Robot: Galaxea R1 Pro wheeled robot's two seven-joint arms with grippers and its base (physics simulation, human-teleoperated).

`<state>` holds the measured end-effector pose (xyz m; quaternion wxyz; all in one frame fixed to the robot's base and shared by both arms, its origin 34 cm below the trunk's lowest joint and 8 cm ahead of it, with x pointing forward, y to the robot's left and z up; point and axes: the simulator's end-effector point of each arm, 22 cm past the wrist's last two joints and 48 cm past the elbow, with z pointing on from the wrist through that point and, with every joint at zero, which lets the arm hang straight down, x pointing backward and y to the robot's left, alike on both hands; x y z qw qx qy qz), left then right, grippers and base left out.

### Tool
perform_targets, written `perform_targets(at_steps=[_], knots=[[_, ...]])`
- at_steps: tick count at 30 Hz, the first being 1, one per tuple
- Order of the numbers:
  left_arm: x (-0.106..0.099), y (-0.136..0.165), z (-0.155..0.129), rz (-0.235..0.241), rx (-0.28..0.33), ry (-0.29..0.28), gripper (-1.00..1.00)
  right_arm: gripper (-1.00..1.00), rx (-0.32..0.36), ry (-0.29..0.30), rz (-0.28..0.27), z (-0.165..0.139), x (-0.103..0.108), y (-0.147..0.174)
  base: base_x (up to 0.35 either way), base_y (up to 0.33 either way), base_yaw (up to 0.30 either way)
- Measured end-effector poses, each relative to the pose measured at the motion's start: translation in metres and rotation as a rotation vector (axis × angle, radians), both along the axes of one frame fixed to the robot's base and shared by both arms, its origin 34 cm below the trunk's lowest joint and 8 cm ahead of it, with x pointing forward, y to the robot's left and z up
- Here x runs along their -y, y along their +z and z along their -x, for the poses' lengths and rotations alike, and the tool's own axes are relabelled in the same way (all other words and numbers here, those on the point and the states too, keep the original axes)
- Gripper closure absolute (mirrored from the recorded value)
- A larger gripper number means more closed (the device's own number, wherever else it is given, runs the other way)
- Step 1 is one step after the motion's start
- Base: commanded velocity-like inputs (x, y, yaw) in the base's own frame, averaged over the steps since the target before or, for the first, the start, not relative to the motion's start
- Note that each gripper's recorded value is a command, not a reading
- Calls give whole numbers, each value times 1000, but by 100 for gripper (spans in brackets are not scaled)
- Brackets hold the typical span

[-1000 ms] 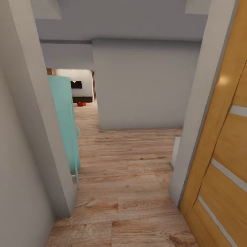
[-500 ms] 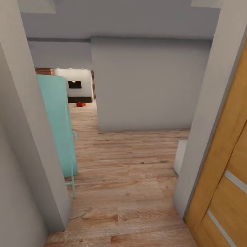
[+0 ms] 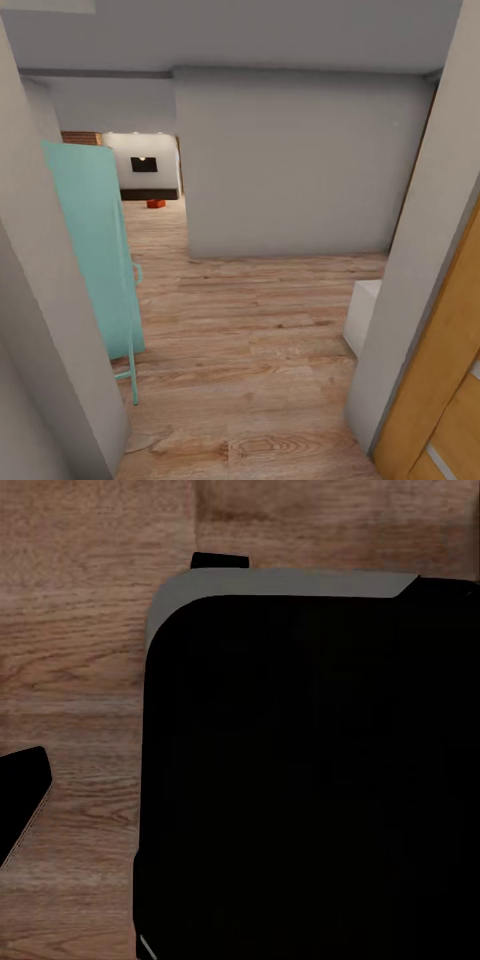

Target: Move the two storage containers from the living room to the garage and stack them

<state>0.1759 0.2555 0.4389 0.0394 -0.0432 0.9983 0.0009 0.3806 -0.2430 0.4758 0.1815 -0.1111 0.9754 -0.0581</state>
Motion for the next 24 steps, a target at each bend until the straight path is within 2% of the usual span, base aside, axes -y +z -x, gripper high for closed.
perform_targets(at_steps=[24], knots=[[0,0,0,0,0,0,-100,-100,0,0,0,0,0,0,323,0,0]])
